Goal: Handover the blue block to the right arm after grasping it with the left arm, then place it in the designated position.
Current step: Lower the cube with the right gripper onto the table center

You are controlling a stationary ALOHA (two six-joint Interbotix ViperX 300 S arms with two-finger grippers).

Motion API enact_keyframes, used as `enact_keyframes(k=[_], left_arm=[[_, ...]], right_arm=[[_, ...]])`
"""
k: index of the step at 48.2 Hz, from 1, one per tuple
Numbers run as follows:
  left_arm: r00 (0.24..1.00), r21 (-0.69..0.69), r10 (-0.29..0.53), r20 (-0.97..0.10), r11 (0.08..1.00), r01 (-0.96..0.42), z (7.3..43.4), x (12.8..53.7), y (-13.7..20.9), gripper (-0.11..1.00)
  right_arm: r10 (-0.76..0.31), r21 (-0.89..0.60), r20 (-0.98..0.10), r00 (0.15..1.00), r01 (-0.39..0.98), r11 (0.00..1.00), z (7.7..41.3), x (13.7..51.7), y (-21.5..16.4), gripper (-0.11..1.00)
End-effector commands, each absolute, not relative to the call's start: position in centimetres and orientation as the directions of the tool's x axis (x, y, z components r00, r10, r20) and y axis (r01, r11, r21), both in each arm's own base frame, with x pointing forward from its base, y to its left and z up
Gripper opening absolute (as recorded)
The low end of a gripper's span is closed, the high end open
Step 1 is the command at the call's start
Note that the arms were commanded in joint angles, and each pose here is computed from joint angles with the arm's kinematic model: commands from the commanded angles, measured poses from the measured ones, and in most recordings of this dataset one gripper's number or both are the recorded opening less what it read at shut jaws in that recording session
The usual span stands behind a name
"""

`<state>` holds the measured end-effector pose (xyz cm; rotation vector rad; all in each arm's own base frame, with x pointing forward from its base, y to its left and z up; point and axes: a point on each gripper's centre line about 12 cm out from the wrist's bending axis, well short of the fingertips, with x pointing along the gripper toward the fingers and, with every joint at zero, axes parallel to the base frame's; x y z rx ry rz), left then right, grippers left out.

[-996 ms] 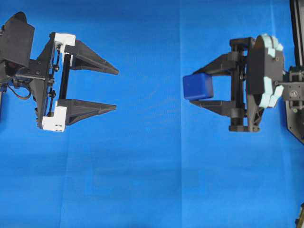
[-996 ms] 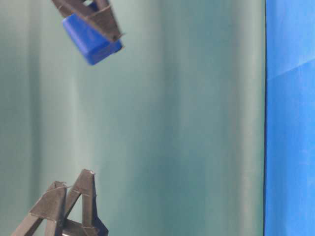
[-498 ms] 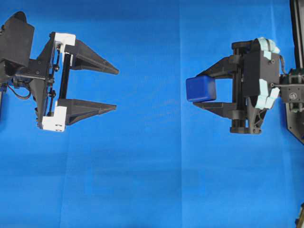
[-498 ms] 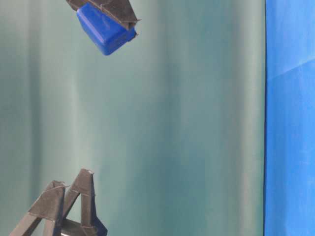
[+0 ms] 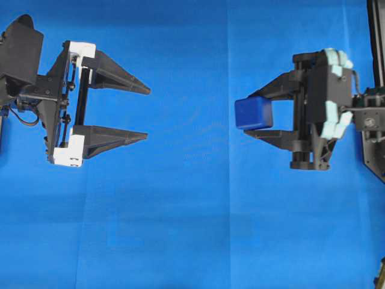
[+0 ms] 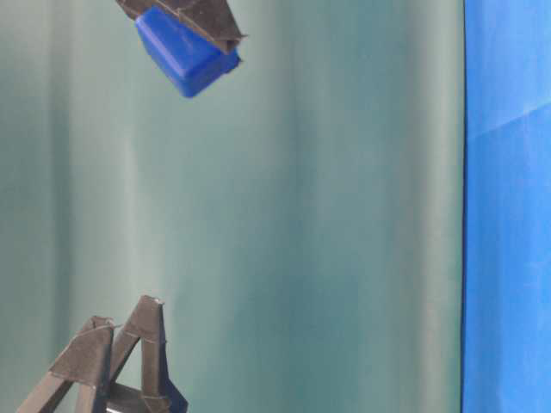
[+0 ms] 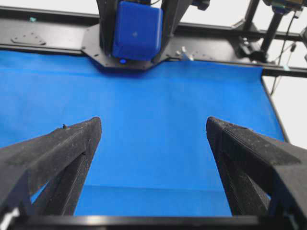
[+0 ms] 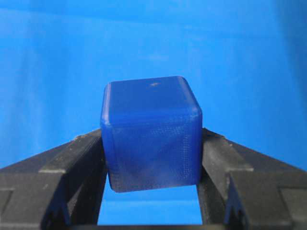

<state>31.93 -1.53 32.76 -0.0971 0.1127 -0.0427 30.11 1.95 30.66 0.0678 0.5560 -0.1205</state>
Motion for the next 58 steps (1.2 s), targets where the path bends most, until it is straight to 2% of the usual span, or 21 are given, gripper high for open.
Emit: enact_keyframes(k=[1, 16, 58], left_arm=[[0.996, -0.099, -0.048, -0.072, 0.994, 0.041, 34.1, 32.0, -1.5, 0.93], [0.996, -0.099, -0.048, -0.074, 0.994, 0.041, 34.0, 32.0, -1.5, 0.93], [0.995, -0.099, -0.061, -0.075, 0.994, 0.053, 34.0, 32.0, -1.9, 0.93]], right_arm=[[-0.083, 0.039, -0.518, 0.851, 0.121, 0.992, 30.9, 30.6, 2.2, 0.36], [-0.048, 0.051, -0.525, 0.85, 0.088, 0.995, 28.3, 33.6, 2.4, 0.36], [-0.034, 0.095, -0.579, 0.815, 0.108, 0.99, 19.4, 42.9, -0.5, 0.36]])
